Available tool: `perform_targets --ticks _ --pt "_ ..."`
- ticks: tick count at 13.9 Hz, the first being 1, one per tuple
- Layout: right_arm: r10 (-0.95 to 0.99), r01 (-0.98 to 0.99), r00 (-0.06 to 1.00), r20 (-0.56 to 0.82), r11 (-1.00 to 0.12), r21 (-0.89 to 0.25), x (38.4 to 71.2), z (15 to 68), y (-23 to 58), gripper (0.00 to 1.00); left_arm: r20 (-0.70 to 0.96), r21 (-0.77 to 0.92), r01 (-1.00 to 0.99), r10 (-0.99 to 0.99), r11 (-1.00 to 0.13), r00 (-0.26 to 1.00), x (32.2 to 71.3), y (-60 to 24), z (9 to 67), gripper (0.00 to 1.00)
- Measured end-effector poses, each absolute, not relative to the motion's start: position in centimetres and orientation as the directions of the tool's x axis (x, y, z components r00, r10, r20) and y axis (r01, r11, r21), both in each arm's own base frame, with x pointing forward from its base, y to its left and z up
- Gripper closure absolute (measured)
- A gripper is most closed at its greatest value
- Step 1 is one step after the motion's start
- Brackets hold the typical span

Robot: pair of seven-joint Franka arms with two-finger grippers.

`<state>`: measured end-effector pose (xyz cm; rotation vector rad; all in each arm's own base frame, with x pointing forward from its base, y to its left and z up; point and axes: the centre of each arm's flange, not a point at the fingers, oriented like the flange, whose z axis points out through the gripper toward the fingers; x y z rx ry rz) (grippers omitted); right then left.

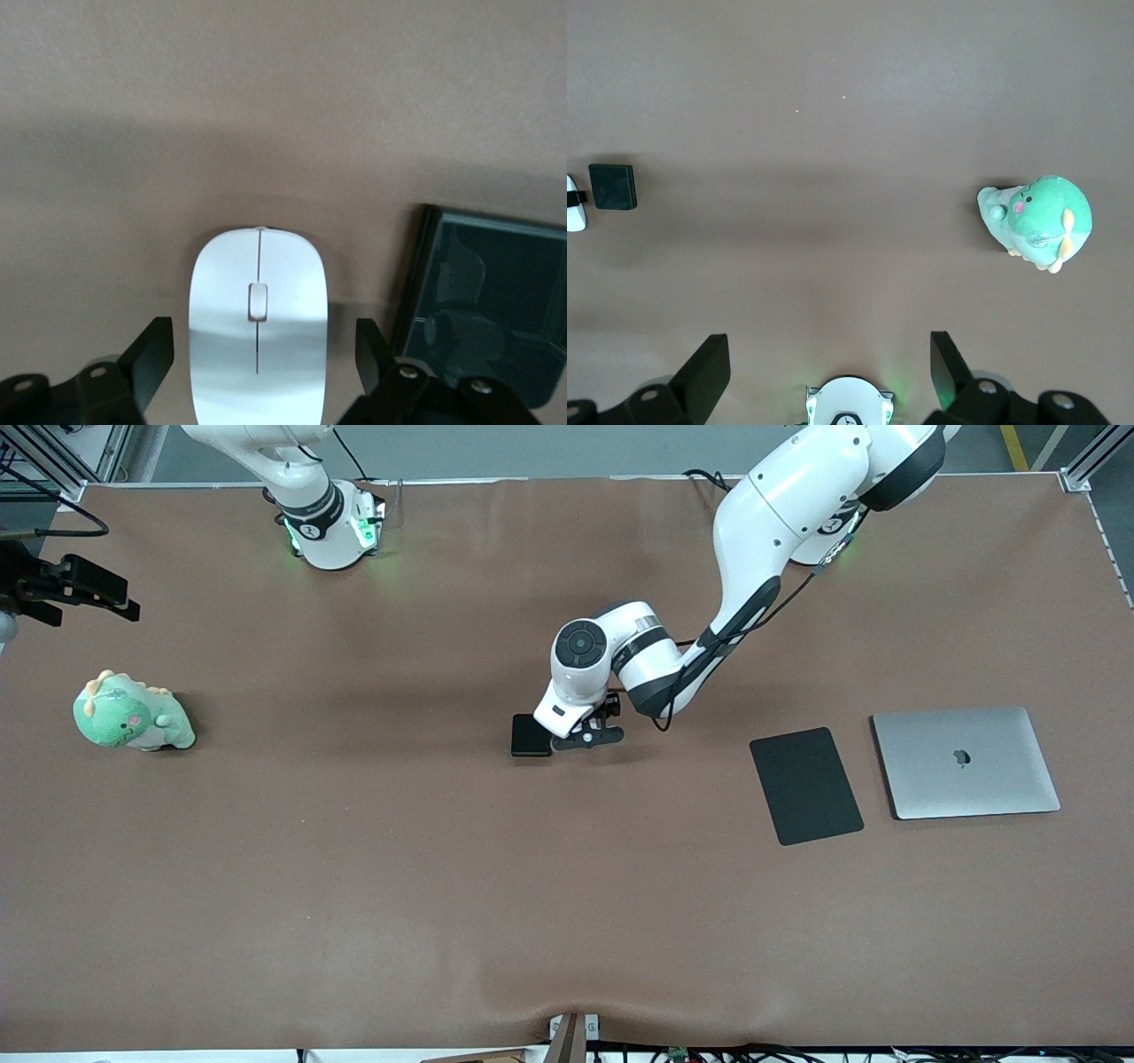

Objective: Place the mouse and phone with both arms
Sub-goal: 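Close the left gripper on the white mouse and lift it, then carry the mouse with the left gripper over the black mouse pad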

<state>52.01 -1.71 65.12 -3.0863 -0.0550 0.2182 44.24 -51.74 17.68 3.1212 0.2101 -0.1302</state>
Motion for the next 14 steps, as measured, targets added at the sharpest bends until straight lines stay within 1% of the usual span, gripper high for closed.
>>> perform_targets --ticks 2,3,4,5,8,10,14 --pt "0.039 0.032 0.989 -0.140 -0.998 -0.049 52.0 65.1 -1.7 0.00 -0.086 0.003 0.131 0.131 -0.991 0.988 44.1 -51.8 17.5 0.22" --pt "0.039 0.032 0.989 -0.140 -0.998 -0.049 52.0 65.1 -1.7 0.00 -0.086 0.003 0.130 0.129 -0.992 0.988 44.0 -51.9 17.5 0.22" --pt "0.039 0.032 0.989 -0.140 -0.998 -0.049 52.0 65.1 -1.7 0.00 -0.086 0.003 0.128 0.127 -0.992 0.988 43.9 -52.0 17.5 0.29" --pt "0.039 0.032 0.989 -0.140 -0.998 -0.049 52.0 65.1 -1.7 0.00 -0.085 0.003 0.126 0.126 -0.992 0.988 43.8 -52.0 17.5 0.38" --pt "0.041 0.034 0.989 -0.140 -0.998 -0.050 52.0 65.1 -1.6 0.00 -0.081 0.001 0.134 0.133 -0.991 0.988 44.3 -51.8 17.5 0.38" --pt "0.041 0.034 0.989 -0.140 -0.998 -0.050 52.0 65.1 -1.6 0.00 -0.068 -0.010 0.152 0.152 -0.988 0.986 45.7 -50.8 18.4 0.38" --pt "0.042 0.035 0.989 -0.141 -0.998 -0.050 52.0 65.1 -1.5 0.00 -0.012 -0.058 0.172 0.173 -0.983 0.985 49.6 -47.4 24.6 0.38"
